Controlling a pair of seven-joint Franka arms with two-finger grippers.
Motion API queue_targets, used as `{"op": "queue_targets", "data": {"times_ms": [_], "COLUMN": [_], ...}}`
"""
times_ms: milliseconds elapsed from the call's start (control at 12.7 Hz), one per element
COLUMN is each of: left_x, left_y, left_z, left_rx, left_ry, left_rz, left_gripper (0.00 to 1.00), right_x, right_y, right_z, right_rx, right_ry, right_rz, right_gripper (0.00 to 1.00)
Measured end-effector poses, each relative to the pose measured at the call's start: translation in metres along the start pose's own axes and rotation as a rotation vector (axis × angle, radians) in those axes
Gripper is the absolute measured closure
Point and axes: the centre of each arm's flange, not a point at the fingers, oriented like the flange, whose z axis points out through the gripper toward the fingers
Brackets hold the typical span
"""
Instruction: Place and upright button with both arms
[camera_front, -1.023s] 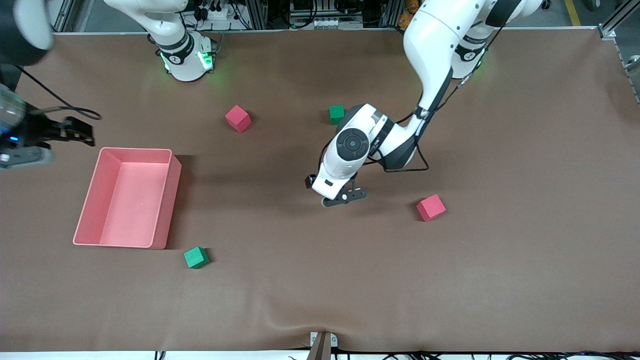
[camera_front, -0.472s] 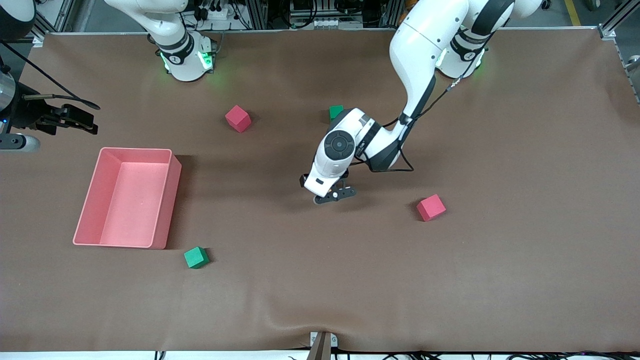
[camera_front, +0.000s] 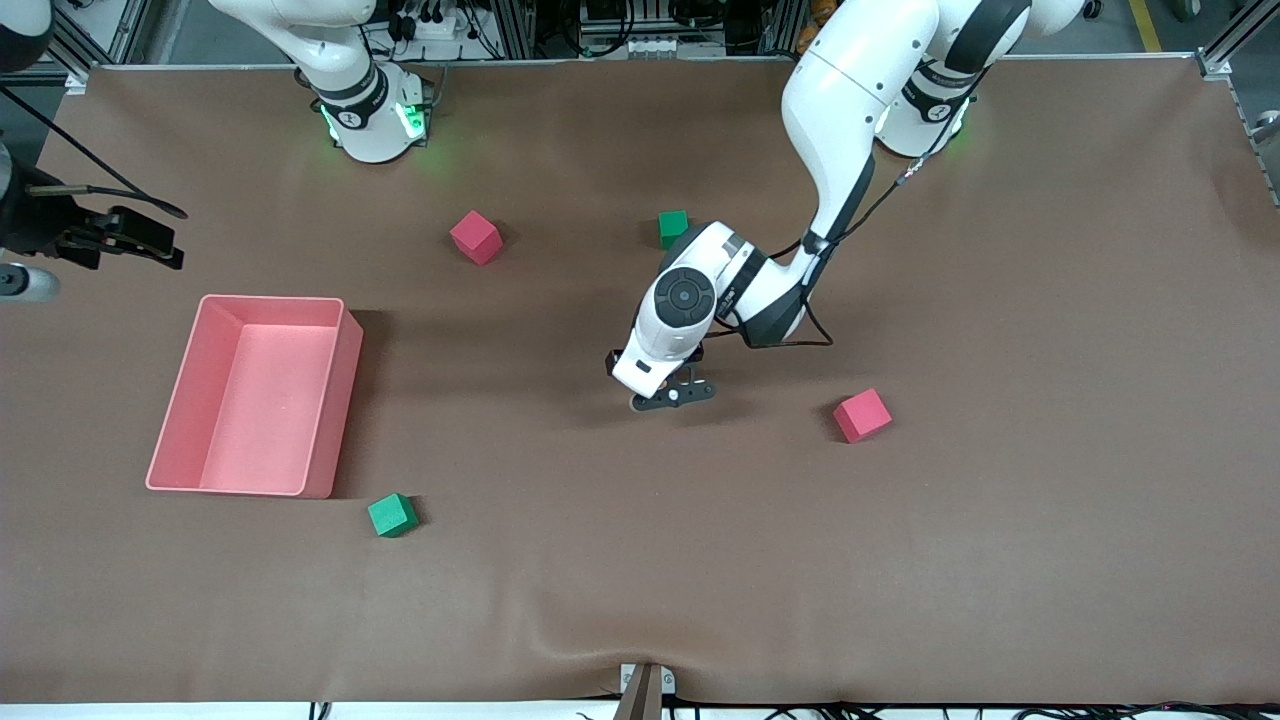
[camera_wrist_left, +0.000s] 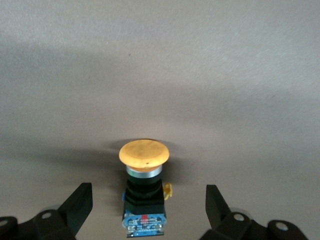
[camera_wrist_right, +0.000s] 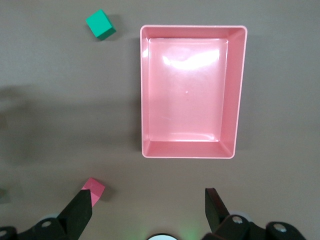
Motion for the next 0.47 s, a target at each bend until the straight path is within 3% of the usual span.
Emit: {"op": "queue_targets", "data": {"times_ms": [236, 472], "left_x": [-0.012, -0.034], "left_y": [0.005, 0.018], "left_z": [0.007, 0.013], "left_rx": [0.01, 0.047], "left_ry": [-0.009, 0.028], "left_rz": [0.017, 0.032], "left_gripper": [0.0, 0.0], "right_x": [-0.001, -0.002], "right_y": [0.011, 0.018], "right_z": [-0.007, -0.007], "right_rx": [0.002, 0.003], "right_ry": [0.013, 0.009], "right_rz": [0.019, 0.025], "right_gripper": [0.0, 0.0]}}
